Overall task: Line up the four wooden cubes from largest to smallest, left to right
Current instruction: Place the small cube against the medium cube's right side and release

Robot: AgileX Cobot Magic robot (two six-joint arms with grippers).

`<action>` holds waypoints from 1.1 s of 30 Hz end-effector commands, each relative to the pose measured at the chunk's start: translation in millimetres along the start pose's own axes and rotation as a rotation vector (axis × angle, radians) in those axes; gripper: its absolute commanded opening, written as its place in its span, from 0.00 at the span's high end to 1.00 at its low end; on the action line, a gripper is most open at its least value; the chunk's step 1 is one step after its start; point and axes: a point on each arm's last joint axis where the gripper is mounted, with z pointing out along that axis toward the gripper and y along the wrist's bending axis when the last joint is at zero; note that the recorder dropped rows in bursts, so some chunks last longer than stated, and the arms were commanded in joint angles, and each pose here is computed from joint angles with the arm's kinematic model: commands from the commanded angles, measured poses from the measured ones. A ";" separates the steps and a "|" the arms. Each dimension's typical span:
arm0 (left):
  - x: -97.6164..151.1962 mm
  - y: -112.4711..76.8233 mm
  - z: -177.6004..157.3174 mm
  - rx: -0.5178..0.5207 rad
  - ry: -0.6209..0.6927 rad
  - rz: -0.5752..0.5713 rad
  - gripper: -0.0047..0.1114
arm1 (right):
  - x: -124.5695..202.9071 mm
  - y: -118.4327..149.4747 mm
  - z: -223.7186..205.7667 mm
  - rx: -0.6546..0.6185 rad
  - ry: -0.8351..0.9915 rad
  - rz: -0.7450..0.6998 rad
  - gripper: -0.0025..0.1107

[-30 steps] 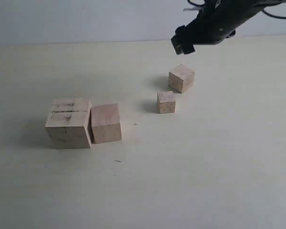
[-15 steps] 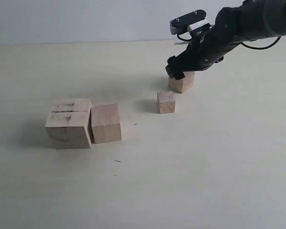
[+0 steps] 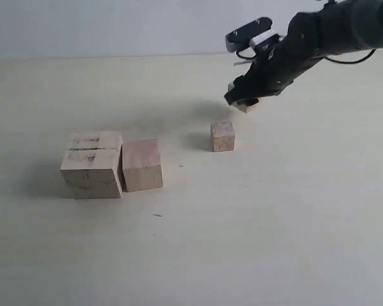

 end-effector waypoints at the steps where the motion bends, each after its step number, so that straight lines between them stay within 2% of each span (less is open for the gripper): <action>1: -0.6 0.0 -0.6 -0.001 -0.008 -0.008 0.94 | -38.1 -8.0 -114.5 0.042 -0.179 -0.017 0.98; 2: -0.6 0.0 -0.6 -0.001 -0.008 -0.008 0.94 | -40.4 -7.4 -135.9 0.037 -0.199 -0.008 0.98; 3: -0.6 0.0 -0.6 -0.001 -0.008 -0.008 0.94 | -38.6 -2.1 -165.3 0.017 -0.185 -0.078 0.98; 4: -0.6 0.0 -0.6 -0.001 -0.008 -0.008 0.94 | -35.1 3.4 -175.8 -0.016 -0.155 -0.141 0.98; 5: -0.6 0.0 -0.6 -0.001 -0.008 -0.008 0.94 | -26.8 15.1 -184.4 -0.116 -0.112 -0.267 0.98; 8: -0.6 0.0 -0.6 -0.001 -0.008 -0.008 0.94 | -7.6 42.6 -159.5 -0.381 -0.165 -0.473 0.98; 10: -0.6 0.0 -0.6 -0.001 -0.008 -0.008 0.94 | 3.8 52.5 -130.4 -0.481 -0.195 -0.635 0.98; 12: -0.6 0.0 -0.6 -0.001 -0.008 -0.008 0.94 | 8.8 59.9 -100.5 -0.535 -0.180 -0.637 0.98; 15: -0.6 0.0 -0.6 -0.001 -0.008 -0.008 0.94 | 17.0 81.5 -63.7 -0.546 -0.144 -0.742 0.98; 18: -0.6 0.0 -0.6 -0.001 -0.008 -0.008 0.94 | 23.9 94.7 -34.8 -0.483 -0.109 -0.825 0.98; 33: -0.6 0.0 -0.6 -0.001 -0.008 -0.008 0.94 | 42.6 107.5 5.7 -0.533 -0.066 -0.807 0.98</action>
